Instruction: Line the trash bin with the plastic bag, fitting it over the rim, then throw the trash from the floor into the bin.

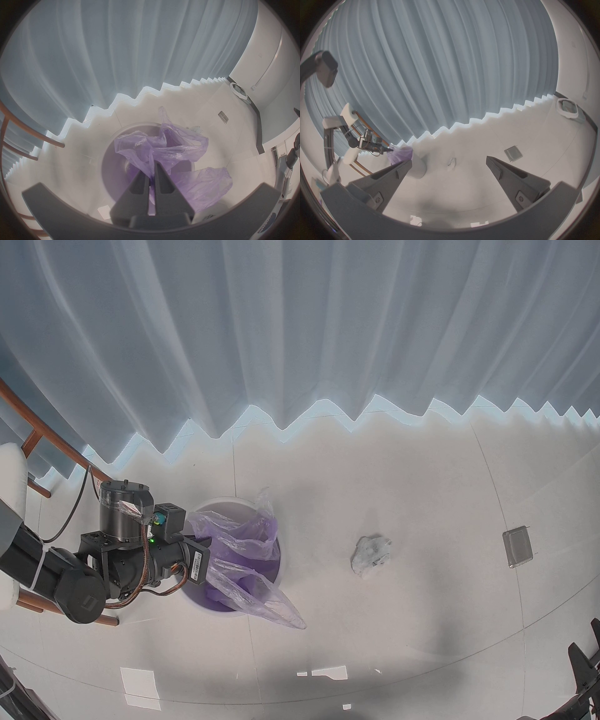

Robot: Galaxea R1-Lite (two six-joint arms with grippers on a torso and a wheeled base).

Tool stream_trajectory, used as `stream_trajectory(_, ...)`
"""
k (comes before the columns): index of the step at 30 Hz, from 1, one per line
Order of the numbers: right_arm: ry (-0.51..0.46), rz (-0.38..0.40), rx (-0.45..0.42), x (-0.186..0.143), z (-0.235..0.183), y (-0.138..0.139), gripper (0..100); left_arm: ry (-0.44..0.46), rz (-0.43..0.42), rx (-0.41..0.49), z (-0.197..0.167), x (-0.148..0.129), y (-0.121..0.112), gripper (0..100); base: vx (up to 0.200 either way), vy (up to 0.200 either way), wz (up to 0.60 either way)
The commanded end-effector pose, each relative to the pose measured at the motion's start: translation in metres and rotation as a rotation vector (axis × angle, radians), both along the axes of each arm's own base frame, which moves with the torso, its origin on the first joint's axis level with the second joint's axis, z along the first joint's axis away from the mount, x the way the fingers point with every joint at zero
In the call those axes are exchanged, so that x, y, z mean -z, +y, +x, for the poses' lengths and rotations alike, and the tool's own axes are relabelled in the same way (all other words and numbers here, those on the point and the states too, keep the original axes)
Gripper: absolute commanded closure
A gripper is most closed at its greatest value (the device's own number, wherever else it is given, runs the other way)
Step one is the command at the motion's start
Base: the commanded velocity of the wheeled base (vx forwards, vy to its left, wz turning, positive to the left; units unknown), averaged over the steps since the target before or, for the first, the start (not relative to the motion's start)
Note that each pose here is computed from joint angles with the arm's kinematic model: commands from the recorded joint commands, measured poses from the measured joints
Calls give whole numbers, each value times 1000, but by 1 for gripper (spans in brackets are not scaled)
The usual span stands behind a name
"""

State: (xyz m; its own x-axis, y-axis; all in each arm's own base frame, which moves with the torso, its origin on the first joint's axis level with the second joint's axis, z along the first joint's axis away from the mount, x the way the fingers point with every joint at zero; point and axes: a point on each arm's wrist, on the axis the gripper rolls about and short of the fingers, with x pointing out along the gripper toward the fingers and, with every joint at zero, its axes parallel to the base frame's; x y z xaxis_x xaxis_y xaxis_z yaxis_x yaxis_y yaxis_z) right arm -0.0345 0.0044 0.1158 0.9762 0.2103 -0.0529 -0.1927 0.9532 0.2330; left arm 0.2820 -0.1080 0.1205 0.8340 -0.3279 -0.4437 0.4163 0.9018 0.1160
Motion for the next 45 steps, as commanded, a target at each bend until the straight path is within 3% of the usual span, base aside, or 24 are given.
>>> stream_trajectory(1,149,112,-50,-33,18,1,0,-7,-1,-5,-5,-3,2,100,0,0,0)
stream_trajectory(5,278,280,-46,-50,38,2,0,-11,-1,-7,-5,-4,2,100,0,0,0)
stream_trajectory(10,384,400,-30,-67,60,3,0,-11,-1,-7,-5,-4,2,100,0,0,0)
stream_trajectory(15,489,531,-69,-78,80,5,0,-13,-3,-9,-5,-5,2,100,0,0,0)
stream_trajectory(21,600,566,-123,-77,96,9,0,-17,-5,-9,-4,-6,2,100,0,0,0)
stream_trajectory(24,711,593,-173,-74,108,17,0,-15,-4,-9,-4,-5,2,100,0,0,0)
stream_trajectory(29,811,666,-206,-80,124,29,0,-16,-5,-7,-3,-5,1,100,0,0,0)
stream_trajectory(30,847,713,-208,-84,135,34,0,-19,-6,-7,-3,-5,1,100,0,0,0)
stream_trajectory(36,953,826,-155,-83,177,50,0,-19,-6,-7,1,-3,0,100,0,0,0)
stream_trajectory(45,1067,819,-85,-65,222,65,0,-13,-4,-6,5,1,-2,100,0,0,0)
